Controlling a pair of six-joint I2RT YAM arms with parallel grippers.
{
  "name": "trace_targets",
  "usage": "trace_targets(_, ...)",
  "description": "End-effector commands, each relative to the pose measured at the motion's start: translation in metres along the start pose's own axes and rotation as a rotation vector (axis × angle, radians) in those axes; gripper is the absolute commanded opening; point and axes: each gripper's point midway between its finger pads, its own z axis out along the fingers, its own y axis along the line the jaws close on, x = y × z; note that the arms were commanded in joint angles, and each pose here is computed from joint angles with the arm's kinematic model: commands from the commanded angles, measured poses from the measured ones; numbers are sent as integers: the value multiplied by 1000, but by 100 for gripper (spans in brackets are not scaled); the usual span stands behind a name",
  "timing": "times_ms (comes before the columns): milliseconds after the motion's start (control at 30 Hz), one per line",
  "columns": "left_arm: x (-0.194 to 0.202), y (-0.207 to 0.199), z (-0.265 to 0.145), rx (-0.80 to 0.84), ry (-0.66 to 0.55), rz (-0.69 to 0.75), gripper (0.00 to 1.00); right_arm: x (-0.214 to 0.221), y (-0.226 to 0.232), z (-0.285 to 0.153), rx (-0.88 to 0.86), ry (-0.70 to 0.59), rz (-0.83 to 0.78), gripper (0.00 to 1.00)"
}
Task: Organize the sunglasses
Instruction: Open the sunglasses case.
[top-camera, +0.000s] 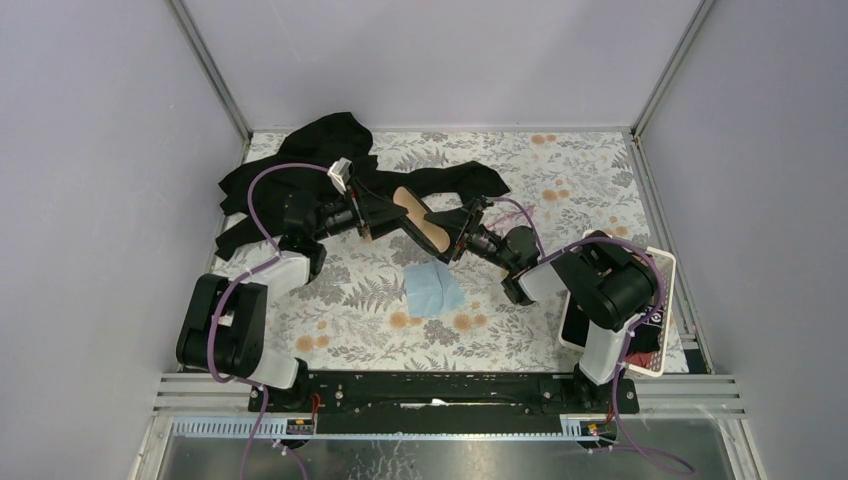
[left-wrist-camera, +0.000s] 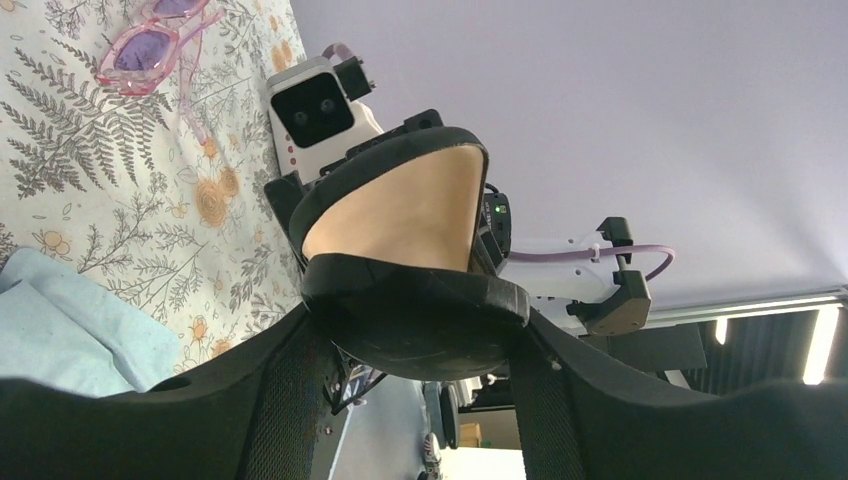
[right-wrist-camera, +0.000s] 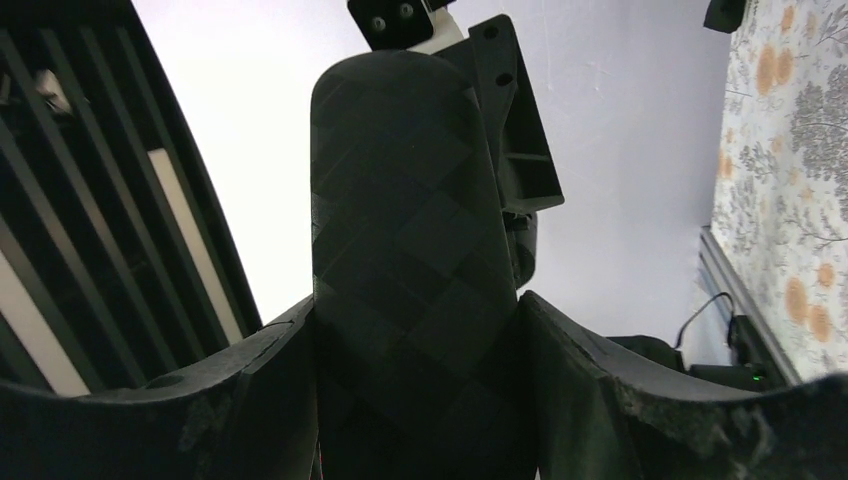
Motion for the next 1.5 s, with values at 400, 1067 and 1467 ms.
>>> trace_targets(400,2,-18,-7,115,19,236,0,-30,23,-2,-129,-119,224,27)
trace_targets(1067,-5,15,-5,19,-13,151,0,-22,25,0,-125,-86,132,83)
trace_targets(1467,-29,66,-8,-287,59,177,0,-16,-49,-69,191,-199,87,100)
